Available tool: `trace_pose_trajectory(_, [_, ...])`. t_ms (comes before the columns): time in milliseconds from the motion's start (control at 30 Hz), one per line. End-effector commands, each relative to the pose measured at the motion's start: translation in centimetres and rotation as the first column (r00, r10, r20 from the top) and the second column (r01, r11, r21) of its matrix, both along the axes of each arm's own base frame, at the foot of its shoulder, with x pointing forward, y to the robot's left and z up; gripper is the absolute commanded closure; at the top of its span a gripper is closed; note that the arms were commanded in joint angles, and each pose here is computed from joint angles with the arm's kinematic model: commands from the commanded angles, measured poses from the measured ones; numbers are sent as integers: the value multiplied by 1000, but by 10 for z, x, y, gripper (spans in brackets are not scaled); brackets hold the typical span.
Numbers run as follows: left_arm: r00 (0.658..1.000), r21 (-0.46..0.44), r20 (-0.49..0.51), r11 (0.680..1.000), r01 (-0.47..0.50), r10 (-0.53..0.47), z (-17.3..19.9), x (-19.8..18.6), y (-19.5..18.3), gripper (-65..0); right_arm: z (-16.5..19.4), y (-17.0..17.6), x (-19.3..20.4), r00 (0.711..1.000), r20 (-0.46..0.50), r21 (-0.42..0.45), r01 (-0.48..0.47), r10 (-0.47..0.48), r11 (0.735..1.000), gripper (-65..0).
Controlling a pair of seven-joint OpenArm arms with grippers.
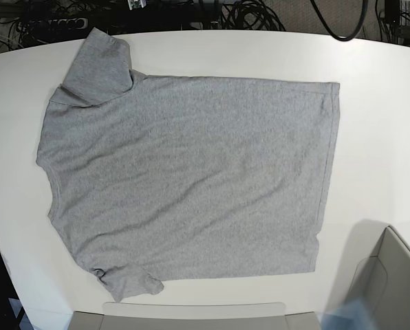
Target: Fold the T-shirt properly
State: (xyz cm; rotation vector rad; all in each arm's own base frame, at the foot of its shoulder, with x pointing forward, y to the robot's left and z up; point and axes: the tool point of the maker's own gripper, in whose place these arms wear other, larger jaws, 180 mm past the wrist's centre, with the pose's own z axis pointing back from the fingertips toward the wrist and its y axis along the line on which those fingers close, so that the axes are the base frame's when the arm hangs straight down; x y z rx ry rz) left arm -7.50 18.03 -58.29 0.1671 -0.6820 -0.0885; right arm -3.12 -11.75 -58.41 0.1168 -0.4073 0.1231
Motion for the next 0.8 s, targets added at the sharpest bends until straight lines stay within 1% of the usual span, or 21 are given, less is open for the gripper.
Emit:
trace_pose_trajectory(0, [998,6,64,1000,14,-15,11,2,1,-12,6,2,-3,1000,19,12,3,-3,1000,-3])
trace_pose_trajectory(133, [984,6,174,999,44,-44,31,3,-2,-13,23,8,0,998,63,27,3,-4,1000,-3])
trace_pose_trajectory(267, [962,9,263,998,68,-68,51,0,-5,-13,52,16,5,992,126,50,1,-7,999,-3])
trace_pose_trajectory(300, [959,9,274,997,72,-72,55,-2,-5,-13,60,17,7,990,142,55,0,-7,998,-3])
trace_pose_trajectory(400, [967,7,246,997,72,-71,56,-16,-5,-13,84,19,9,983,185,65,-13,1,998,-3])
trace_pose_trajectory(500, [968,8,240,997,73,-72,57,-20,-4,-13,107,22,17,973,232,78,-20,1,997,-3])
trace_pose_trajectory(567, [971,16,225,997,79,-81,60,-28,1,-13,125,21,25,962,273,80,-36,13,996,-3])
trace_pose_trajectory(633, [966,24,243,996,87,-90,63,-25,4,-13,144,23,36,942,334,92,-34,1,995,-3])
trace_pose_trajectory(700, [957,29,272,995,95,-99,72,-25,4,-13,168,24,49,913,406,120,-15,-36,993,-3])
trace_pose_trajectory(767, [938,47,330,995,93,-104,86,-19,8,-13,195,23,62,882,466,157,-2,-73,988,-3])
